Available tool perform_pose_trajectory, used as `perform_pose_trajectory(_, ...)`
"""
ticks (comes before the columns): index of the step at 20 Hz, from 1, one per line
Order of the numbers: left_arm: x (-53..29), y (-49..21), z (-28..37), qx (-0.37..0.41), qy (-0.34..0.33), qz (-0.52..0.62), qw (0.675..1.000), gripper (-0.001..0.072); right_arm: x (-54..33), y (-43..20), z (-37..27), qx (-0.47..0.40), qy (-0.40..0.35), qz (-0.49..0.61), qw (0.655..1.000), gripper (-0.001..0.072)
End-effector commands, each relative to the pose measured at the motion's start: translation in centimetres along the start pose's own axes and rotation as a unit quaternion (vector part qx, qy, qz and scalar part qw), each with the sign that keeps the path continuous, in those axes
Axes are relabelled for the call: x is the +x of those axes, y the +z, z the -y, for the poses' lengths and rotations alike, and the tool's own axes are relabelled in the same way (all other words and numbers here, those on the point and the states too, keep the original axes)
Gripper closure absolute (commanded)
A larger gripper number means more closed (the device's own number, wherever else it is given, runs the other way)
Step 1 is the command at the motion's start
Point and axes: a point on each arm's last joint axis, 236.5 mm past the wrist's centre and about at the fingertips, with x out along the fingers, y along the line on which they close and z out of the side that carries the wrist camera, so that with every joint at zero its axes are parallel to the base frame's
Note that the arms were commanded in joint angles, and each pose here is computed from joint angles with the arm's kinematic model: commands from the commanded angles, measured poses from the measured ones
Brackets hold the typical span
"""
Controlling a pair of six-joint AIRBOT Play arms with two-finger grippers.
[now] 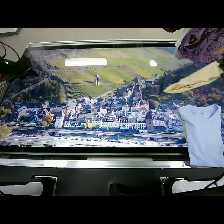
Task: Fold the clothes and pants, and hang the long-sleeved shirts on hangers.
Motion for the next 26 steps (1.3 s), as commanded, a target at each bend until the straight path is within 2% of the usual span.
perform_pose_trajectory(1, 0.0, 0.0, 0.0, 0.0, 0.0, -0.001, 1.0, 0.0685, -4.2, 3.1, 2.0, 0.064, -0.053, 0.08, 0.993, 0.0679)
perform_pose_trajectory(5, 0.0, -0.1, 0.0, 0.0, 0.0, -0.002, 1.0, 0.0685, -7.3, 2.4, 3.5, 0.089, -0.096, 0.084, 0.988, 0.0678)
perform_pose_trajectory(10, 0.0, -0.1, 0.1, 0.0, -0.002, -0.002, 1.0, 0.0685, -8.8, -1.1, 6.3, 0.106, -0.166, 0.023, 0.98, 0.0679)
perform_pose_trajectory(16, 0.0, -0.1, 0.1, 0.0, -0.002, -0.002, 1.0, 0.0685, -11.4, -0.9, 4.7, 0.101, -0.14, 0.044, 0.984, 0.0679)
perform_pose_trajectory(20, 0.0, -0.1, 0.1, 0.0, -0.002, -0.003, 1.0, 0.0685, -12.4, -2.4, 5.9, 0.101, -0.17, 0.021, 0.98, 0.0678)
perform_pose_trajectory(26, 0.0, -0.1, 0.1, 0.0, -0.001, -0.002, 1.0, 0.0685, -14.0, -4.8, 10.5, 0.029, -0.271, -0.041, 0.961, 0.0677)
